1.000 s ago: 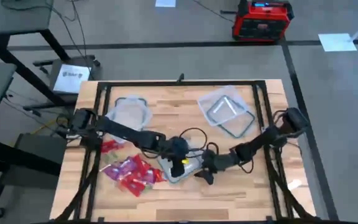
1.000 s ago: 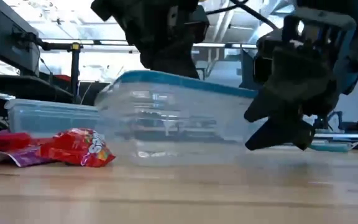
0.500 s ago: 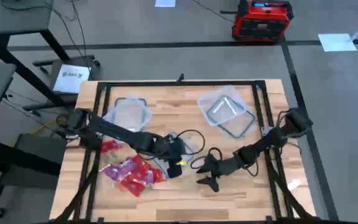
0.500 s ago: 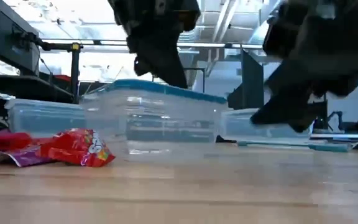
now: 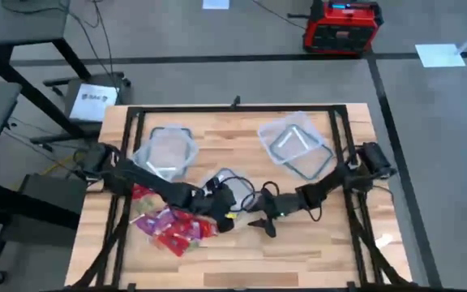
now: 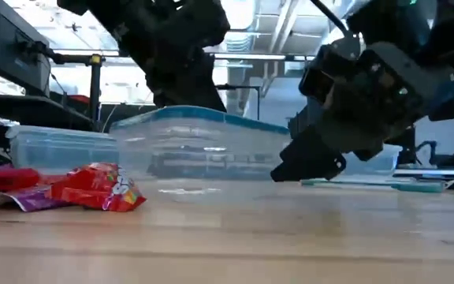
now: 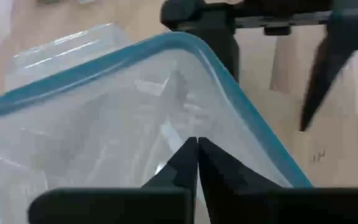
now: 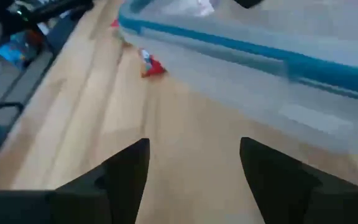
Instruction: Sort candy
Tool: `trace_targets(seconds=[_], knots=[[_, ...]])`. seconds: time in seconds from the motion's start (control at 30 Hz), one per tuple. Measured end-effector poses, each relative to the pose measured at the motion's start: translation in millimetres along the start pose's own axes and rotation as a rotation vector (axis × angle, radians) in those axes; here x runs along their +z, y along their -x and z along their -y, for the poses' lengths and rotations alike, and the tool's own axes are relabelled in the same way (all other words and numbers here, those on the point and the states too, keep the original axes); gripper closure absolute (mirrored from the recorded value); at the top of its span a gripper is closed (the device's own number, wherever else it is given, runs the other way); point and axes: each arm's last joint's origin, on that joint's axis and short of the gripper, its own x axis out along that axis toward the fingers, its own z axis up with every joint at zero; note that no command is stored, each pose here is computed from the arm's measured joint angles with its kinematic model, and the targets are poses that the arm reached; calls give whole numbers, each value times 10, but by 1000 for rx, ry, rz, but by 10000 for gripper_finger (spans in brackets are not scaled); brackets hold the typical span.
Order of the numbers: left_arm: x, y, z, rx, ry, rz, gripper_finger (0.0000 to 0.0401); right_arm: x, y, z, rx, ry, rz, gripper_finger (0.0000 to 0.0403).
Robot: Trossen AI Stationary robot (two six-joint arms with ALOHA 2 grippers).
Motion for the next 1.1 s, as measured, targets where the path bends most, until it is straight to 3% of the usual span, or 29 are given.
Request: trace_targets(seconds=[0.43, 0.63, 0.8, 0.87, 0.97, 1.1], knots=[[-45, -82, -93, -55, 12, 2, 401, 119, 26, 119, 76, 40, 116, 163], [-30, -101, -124, -62, 21, -5, 401, 118, 29, 94, 170, 25, 89, 164], [-21, -106, -128, -81, 30, -10, 401, 128, 36, 64, 292, 14, 62, 185], [-8, -105, -131, -87, 42, -5, 401, 294, 84, 3, 413, 32, 214, 196], [-8, -124, -143, -78, 55, -2, 401, 441, 129, -76, 550, 39, 285, 212], [-13, -125, -146, -83, 49, -4, 401, 360, 122, -72, 623, -97, 156, 228]])
